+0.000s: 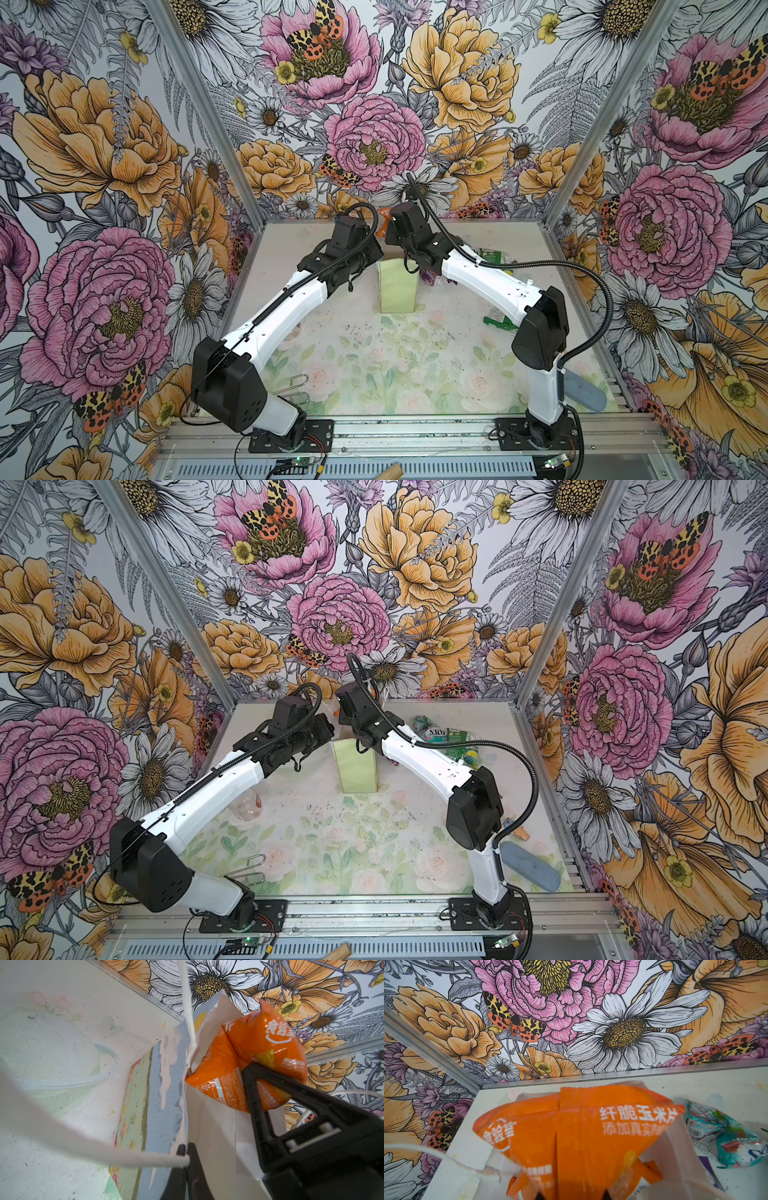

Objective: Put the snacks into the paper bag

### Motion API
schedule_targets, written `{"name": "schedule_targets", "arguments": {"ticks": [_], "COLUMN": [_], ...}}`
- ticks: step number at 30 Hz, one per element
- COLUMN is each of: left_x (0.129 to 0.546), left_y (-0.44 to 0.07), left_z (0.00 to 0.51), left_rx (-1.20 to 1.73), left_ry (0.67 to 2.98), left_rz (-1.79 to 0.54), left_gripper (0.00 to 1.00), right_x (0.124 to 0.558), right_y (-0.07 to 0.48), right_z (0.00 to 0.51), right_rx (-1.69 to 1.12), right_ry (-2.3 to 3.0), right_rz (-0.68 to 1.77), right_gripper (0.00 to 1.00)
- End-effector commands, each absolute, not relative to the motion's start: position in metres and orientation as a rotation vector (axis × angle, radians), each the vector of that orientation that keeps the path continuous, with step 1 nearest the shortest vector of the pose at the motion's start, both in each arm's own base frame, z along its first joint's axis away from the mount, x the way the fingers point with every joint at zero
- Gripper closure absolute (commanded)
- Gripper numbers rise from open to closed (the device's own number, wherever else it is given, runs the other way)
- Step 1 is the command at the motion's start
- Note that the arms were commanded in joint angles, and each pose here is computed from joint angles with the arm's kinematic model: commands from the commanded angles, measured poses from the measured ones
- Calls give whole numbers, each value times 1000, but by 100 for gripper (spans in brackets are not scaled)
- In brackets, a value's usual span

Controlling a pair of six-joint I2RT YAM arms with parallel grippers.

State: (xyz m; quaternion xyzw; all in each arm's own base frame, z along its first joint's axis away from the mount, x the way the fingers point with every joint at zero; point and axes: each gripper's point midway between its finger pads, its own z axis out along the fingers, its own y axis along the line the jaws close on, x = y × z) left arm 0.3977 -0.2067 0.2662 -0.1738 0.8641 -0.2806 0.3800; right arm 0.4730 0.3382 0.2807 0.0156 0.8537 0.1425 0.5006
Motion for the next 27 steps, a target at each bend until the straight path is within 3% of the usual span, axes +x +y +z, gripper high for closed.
{"name": "schedule_targets", "arguments": {"ticks": [1,10,27], "left_x": [399,399,400], "left_y": [-208,-207,-206], "left_z": [289,287,291], "left_rx": [-407,-411,-403], "left_ry": [2160,2163,2162], "left_rz": [-753,-746,-726], "left_gripper": [100,100,100], "right_x": [468,456,451], "right_y": [339,332,325], "right_z": [301,314,321], "right_rx": [40,37,9], "right_ry": [2021,2011,2000], "right_rz": [361,385,365], "right_gripper": [74,64,70]}}
